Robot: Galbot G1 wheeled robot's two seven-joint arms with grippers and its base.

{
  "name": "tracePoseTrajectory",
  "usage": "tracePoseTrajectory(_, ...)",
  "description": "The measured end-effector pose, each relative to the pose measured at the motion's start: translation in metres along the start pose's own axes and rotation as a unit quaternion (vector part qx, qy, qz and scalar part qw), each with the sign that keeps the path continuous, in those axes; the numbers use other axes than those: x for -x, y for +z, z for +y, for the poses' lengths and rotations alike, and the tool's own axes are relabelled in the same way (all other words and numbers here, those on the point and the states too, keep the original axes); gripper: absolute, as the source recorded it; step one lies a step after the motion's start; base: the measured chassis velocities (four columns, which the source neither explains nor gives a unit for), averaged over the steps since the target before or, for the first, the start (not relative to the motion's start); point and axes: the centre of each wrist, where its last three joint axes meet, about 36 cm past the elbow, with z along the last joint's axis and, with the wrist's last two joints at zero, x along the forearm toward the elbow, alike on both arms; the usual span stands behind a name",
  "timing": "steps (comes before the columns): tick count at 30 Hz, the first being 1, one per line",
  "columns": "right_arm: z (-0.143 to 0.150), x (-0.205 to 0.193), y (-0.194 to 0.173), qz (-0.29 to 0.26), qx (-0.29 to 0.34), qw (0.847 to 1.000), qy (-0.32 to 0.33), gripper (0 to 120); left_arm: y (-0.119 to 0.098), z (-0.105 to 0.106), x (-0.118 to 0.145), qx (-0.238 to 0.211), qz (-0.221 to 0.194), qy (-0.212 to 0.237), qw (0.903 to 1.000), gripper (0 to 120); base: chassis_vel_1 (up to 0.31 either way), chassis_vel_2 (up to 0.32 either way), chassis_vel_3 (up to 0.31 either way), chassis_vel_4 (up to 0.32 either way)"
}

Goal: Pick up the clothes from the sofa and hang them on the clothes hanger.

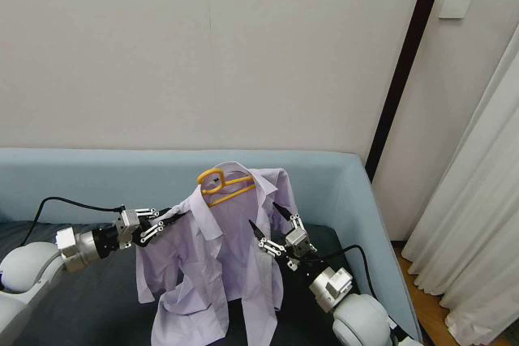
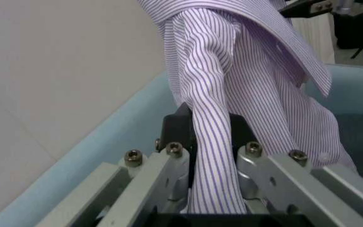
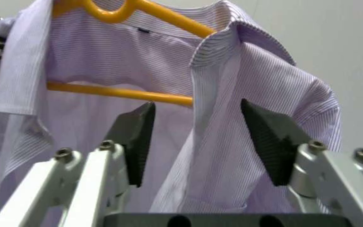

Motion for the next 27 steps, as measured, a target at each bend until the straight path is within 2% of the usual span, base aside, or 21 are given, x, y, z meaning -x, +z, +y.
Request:
tracePoseTrajectory(3, -0.002, 0.004, 0.001, -0.001, 0.000, 1.000, 0.003, 39, 0.003, 0.001, -0.002, 0.000, 0.004, 0.000, 1.0000, 7, 0.000, 0.000, 0.000, 0.000)
tracePoseTrajectory(4, -0.002, 0.004, 0.001, -0.001, 0.000, 1.000, 0.003, 39, 0.003, 0.001, -0.002, 0.000, 0.004, 0.000, 1.0000, 7, 0.000, 0.000, 0.000, 0.000)
tracePoseTrajectory(8, -0.004, 0.007, 0.000, -0.006, 0.007, 1.000, -0.002, 23, 0.004, 0.003, -0.001, 0.000, 0.004, -0.001, 1.0000, 7, 0.000, 0.000, 0.000, 0.000)
tracePoseTrajectory(10, -0.005, 0.008, 0.000, -0.006, 0.007, 1.000, -0.004, 19, 0.005, 0.003, 0.000, 0.001, 0.003, -0.001, 1.0000, 7, 0.000, 0.000, 0.000, 0.000)
tracePoseTrajectory(14, -0.010, 0.009, 0.002, -0.009, 0.008, 1.000, -0.012, 0, 0.006, 0.005, 0.003, 0.000, 0.001, -0.001, 1.0000, 7, 0.000, 0.000, 0.000, 0.000)
tracePoseTrajectory(22, -0.016, 0.011, -0.002, -0.045, 0.026, 0.997, -0.053, 0, 0.006, 0.006, 0.004, -0.006, -0.009, 0.013, 0.9998, 7, 0.000, 0.000, 0.000, 0.000)
tracePoseTrajectory(27, -0.027, 0.022, -0.018, -0.106, 0.057, 0.988, -0.093, 0, 0.007, 0.004, 0.003, -0.010, -0.012, 0.027, 0.9995, 7, 0.000, 0.000, 0.000, 0.000)
